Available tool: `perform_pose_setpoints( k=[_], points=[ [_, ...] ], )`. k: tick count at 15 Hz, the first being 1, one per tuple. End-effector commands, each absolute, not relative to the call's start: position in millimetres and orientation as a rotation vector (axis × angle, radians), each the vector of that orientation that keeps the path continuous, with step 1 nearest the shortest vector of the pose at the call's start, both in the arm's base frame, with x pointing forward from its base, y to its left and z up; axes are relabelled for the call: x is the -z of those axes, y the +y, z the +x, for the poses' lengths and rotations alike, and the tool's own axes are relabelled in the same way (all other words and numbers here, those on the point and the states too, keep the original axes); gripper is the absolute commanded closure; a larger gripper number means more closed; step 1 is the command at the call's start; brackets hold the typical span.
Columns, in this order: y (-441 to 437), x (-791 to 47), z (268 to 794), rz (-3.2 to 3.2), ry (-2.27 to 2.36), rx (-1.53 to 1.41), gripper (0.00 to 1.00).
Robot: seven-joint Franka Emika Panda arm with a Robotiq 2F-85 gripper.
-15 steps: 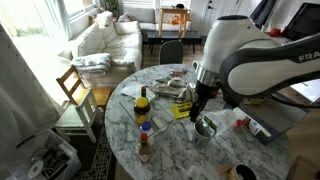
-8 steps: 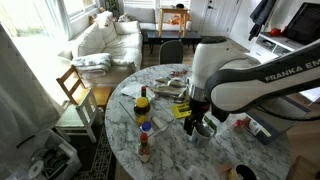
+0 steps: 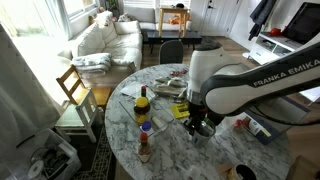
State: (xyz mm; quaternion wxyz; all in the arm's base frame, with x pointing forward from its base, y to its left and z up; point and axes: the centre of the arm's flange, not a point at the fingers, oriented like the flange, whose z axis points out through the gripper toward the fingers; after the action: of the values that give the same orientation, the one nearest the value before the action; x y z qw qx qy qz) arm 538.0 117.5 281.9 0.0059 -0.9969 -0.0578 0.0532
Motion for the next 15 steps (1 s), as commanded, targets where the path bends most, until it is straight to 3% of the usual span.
perform_pose_setpoints(
  k=[1, 3, 9, 15],
  points=[
    [117.2, -287.1, 542.1, -3.115, -0.172, -0.214, 0.93],
    [114.2, -290.5, 541.2, -3.119, -0.170, -0.235, 1.00],
    [104.6, -323.6, 543.2, -3.140, -0.212, -0.226, 0.99],
    [132.9, -418.1, 555.3, -3.261, -0.551, -0.063, 0.99]
  ],
)
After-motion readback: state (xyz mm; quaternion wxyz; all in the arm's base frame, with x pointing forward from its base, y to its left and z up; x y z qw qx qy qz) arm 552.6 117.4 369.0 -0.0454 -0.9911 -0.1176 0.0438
